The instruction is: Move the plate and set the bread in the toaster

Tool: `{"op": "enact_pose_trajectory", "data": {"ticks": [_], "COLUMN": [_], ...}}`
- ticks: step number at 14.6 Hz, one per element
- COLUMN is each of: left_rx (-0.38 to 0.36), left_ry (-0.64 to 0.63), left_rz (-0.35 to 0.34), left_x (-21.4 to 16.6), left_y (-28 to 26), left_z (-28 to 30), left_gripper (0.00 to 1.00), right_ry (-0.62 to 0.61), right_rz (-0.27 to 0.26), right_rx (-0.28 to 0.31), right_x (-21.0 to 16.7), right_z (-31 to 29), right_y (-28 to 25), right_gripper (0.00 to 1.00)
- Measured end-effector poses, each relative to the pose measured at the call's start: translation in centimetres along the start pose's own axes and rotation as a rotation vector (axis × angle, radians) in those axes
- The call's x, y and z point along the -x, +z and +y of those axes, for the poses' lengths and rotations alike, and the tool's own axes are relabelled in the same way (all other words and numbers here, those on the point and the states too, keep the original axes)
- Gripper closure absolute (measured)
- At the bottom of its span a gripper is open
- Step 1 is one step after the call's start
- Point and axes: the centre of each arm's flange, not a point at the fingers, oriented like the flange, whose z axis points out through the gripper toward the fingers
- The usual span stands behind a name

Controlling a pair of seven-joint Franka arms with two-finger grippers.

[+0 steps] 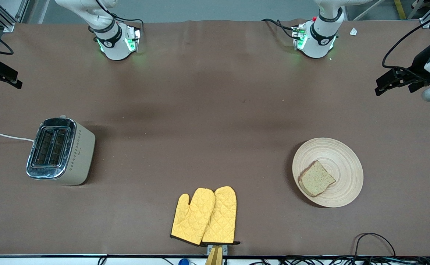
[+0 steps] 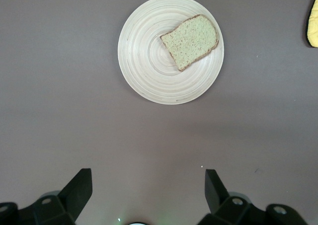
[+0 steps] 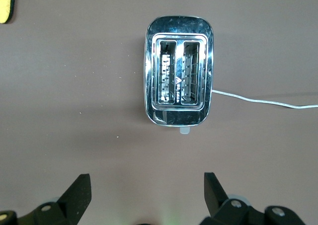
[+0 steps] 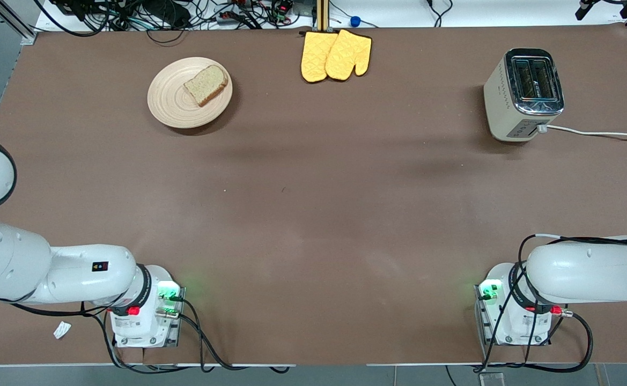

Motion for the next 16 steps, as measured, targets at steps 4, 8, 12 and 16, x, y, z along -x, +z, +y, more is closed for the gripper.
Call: {"op": "enact_pose_trajectory", "data": {"ticks": [4,8,12,16], "left_rx": [0.002,0.012,0.134,0.334], "left_ry": [-0.002,-0.015,-0.027,-0.130], "left_rz": [-0.001,0.010,0.040,0.048], "left_x": [-0.5,-3.3,-8.9,-13.4], "left_y": [0.1,0.3,5.6,15.0], "left_z": [-0.1,-3.8,-11.3,-19.7], "left_gripper": [0.00,0.00,0.00,0.00], "right_ry": [-0.003,-0.012,-0.042,-0.042], "right_rz": [-0.007,-0.006,-0.003,-0.005], "right_rx": [-0.001,-0.001,-0.001,-0.001], "right_x": [0.1,0.1,0.1,0.1], "right_z": [-0.2,-0.6,-2.2,-2.2], "right_y": [0.3,0.3,0.1,0.1], "right_gripper": [0.00,0.00,0.00,0.00]}}
